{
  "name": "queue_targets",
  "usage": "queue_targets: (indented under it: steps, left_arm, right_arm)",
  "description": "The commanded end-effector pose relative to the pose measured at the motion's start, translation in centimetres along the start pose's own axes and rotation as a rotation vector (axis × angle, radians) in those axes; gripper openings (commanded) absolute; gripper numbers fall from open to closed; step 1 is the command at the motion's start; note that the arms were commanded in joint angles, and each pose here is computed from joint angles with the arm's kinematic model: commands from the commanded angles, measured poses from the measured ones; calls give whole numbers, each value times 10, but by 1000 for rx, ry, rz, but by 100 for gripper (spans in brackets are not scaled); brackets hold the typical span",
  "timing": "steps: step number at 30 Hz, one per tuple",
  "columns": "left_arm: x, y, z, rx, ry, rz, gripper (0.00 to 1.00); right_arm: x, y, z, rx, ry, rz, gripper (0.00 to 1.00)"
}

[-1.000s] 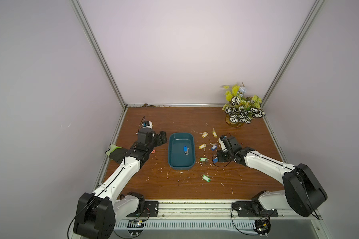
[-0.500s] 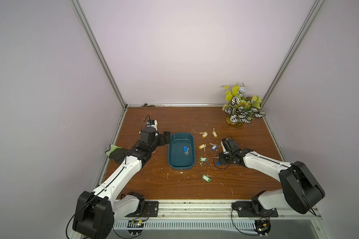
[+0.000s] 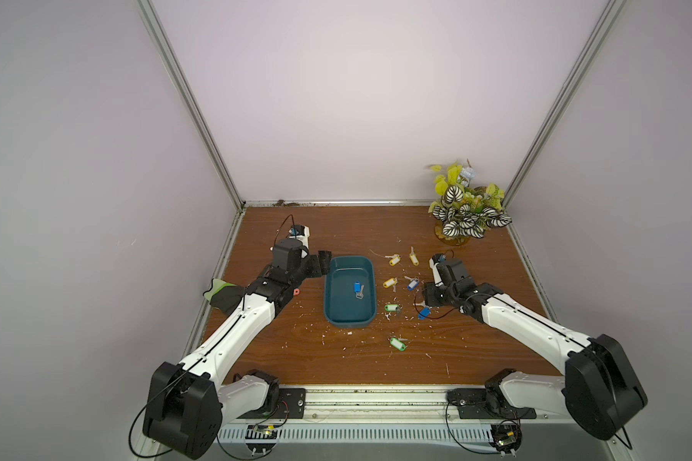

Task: Take the keys out of the storage box
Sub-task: Place the key at the center of the board, then pick up the key from the storage box.

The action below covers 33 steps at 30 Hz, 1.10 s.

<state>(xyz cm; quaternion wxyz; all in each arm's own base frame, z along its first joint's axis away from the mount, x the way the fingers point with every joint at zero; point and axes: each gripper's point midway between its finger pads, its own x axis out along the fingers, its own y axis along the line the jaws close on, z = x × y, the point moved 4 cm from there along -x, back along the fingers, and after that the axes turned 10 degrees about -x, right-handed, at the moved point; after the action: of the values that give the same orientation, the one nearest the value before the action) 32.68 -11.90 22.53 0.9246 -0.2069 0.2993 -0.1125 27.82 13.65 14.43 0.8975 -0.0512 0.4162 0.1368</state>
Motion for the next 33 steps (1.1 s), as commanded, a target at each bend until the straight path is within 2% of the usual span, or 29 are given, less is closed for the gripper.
queue_targets:
  steps: [1,6,8,12,15,19,28,33]
  left_arm:
    - [3,-16,-8,82,96,-29,80]
    - [14,-36,-28,206,237,-17,78]
    - [21,-44,-41,275,292,-8,78]
    - [36,-48,-66,354,399,24,76]
    - [46,-50,-82,357,479,23,72]
    - [56,-48,-102,330,552,52,69]
    - [78,-44,-129,242,644,98,60]
    - [92,-57,-143,261,678,106,59]
  right_arm:
    - [-32,-11,37,-36,-156,-66,56]
    - [-74,-21,63,-86,-369,-118,74]
    - [-90,-28,65,-89,-478,-151,85]
    - [-114,-42,59,-47,-633,-219,99]
    - [-124,-48,54,-22,-675,-238,99]
    - [-124,-52,48,-22,-645,-266,99]
    - [-114,-50,46,-27,-613,-256,99]
    - [-111,-52,44,-28,-594,-267,99]
